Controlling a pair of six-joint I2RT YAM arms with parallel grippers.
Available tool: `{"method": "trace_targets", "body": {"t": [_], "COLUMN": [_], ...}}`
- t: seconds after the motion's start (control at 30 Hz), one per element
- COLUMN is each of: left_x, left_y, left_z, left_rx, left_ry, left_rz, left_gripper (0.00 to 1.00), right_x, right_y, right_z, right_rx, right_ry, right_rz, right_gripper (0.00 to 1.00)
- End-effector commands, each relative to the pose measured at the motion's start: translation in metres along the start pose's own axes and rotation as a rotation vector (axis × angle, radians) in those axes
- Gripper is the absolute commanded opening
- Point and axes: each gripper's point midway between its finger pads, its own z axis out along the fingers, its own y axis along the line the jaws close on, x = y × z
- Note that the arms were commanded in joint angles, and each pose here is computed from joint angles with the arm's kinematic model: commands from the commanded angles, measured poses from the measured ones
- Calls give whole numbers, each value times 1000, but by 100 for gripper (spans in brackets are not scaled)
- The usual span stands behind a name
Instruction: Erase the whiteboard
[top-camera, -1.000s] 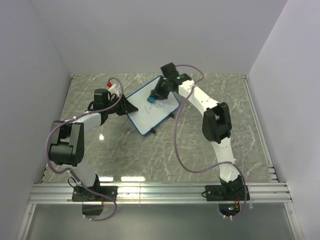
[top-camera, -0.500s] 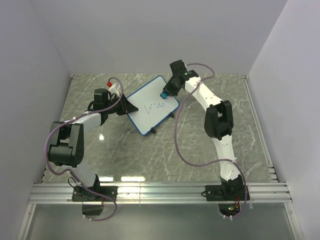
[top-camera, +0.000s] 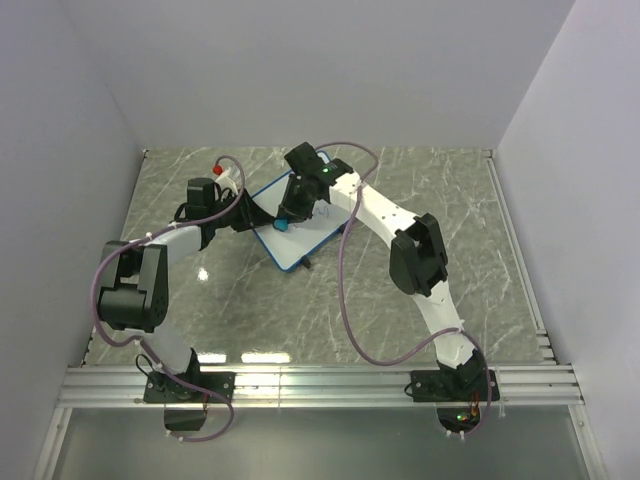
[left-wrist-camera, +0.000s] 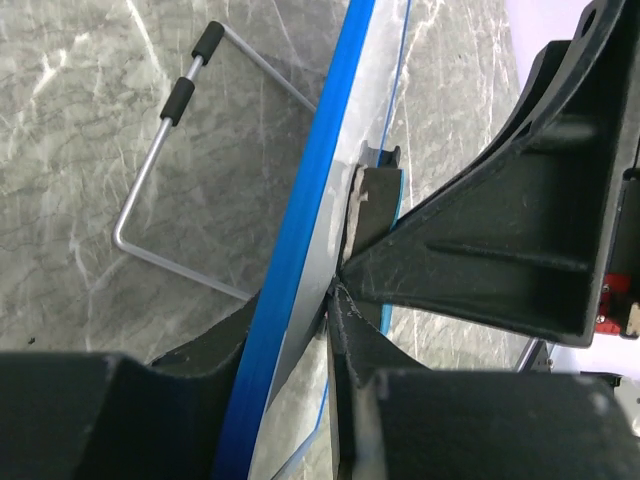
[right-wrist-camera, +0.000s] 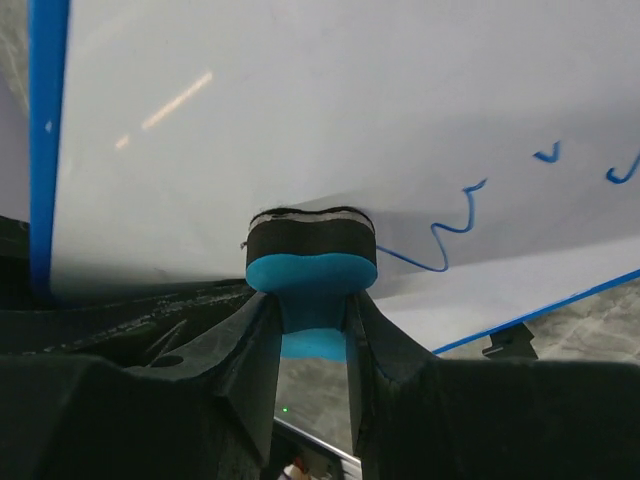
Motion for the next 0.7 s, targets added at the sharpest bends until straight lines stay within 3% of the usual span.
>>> {"method": "trace_targets", "body": {"t": [0.0, 0.17, 0.37, 0.53, 0.67], "left_x": [22, 24, 25, 26, 28], "left_y": [31, 31, 28, 28, 28], "left_z": [7, 6, 3, 2, 1], "left_rx": [-137, -139, -139, -140, -143], "left_ry": [54, 59, 58, 60, 63], "left_rz": [-2, -3, 2, 2, 2], "left_gripper": [0, 0, 0, 0, 0], "right_x": [51, 25, -30, -67, -101], "right_y": [-12, -46, -134, -165, -157], "right_z": [42, 45, 38, 39, 29], "right_rx": [17, 72, 171, 208, 190], "right_ry": [156, 92, 1, -44, -98], "right_rz": [-32, 29, 227, 297, 309], "right_gripper": [0, 0, 0, 0, 0]}}
